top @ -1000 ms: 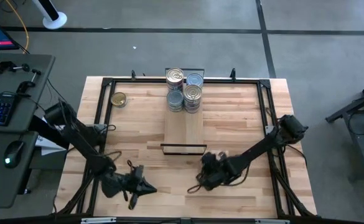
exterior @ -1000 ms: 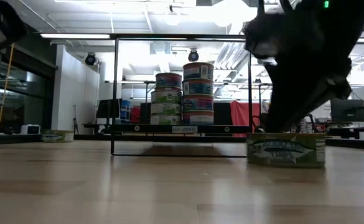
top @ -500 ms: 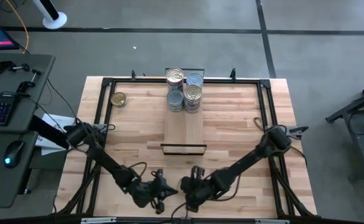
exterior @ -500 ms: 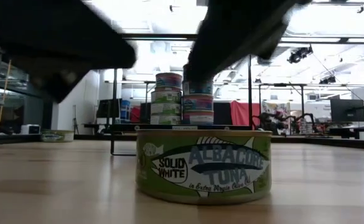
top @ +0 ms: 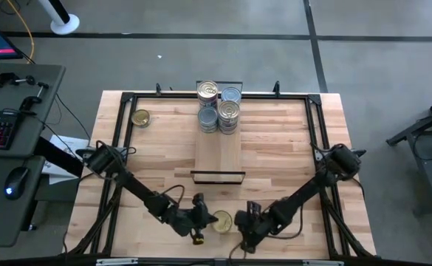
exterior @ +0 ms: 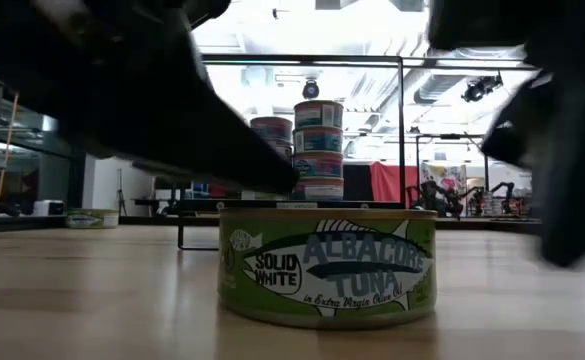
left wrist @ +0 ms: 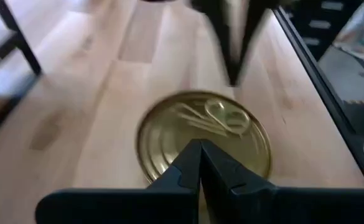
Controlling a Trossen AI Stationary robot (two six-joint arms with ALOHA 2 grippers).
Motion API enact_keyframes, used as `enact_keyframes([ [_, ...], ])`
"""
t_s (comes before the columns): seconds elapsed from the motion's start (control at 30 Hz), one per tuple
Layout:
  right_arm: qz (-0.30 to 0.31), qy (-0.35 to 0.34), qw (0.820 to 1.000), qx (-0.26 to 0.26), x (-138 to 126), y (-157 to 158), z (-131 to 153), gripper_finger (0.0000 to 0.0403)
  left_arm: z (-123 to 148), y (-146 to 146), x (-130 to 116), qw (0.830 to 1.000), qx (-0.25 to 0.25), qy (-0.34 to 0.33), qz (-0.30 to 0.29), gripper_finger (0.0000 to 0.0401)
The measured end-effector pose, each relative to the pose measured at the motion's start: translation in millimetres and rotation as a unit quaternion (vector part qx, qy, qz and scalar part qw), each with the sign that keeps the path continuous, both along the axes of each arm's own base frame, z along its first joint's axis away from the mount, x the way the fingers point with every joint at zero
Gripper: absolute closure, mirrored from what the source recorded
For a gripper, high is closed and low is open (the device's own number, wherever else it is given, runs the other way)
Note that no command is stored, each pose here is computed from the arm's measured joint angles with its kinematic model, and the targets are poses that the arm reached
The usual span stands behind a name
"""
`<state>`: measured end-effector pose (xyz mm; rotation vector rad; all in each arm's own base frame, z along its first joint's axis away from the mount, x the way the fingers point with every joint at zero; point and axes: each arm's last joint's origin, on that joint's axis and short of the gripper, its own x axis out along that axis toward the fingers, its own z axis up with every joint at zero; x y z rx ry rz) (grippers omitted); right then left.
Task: Stack canned seafood by type on shelf
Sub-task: Put the green tuna can on the shelf
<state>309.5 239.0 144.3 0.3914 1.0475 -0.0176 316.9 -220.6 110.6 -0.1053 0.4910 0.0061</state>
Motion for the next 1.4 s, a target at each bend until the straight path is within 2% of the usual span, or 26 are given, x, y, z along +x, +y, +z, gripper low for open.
enact_keyframes([
  [0.1, -0.019, -0.012, 1.000, -0.008, 6, -10, -2, 0.0403, -5, -1, -4, 1.000, 0.011, 0.020, -0.006, 0.0401],
  [0.4, -0.003, -0.042, 0.999, -0.019, 23, -27, 1, 0.0403, -7, -8, -12, 0.999, 0.024, 0.031, 0.001, 0.0401],
  [0.57, -0.001, -0.066, 0.998, 0.003, 31, -28, 5, 0.0403, -9, -8, -16, 0.999, 0.023, 0.047, 0.013, 0.0401],
  [0.8, 0.032, -0.116, 0.993, 0.010, 46, -17, 40, 0.0403, -11, -15, -24, 0.998, 0.034, 0.053, 0.008, 0.0401],
  [0.9, 0.039, -0.135, 0.990, -0.001, 52, -17, 50, 0.0403, -21, -16, -31, 0.995, 0.052, 0.080, -0.005, 0.0401],
  [1.1, 0.064, -0.150, 0.987, -0.014, 61, -19, 65, 0.0403, -18, -21, -37, 0.995, 0.042, 0.092, -0.005, 0.0401],
  [1.23, 0.134, -0.157, 0.978, -0.034, 70, -22, 87, 0.0403, -9, -22, -52, 0.992, 0.040, 0.121, 0.016, 0.0401],
  [1.3, 0.143, -0.143, 0.978, -0.046, 73, -27, 96, 0.0401, -5, -23, -63, 0.990, 0.048, 0.131, 0.037, 0.0401],
  [1.4, 0.136, -0.132, 0.981, -0.030, 78, -34, 108, 0.0383, 0, -25, -78, 0.987, 0.057, 0.135, 0.065, 0.0401],
])
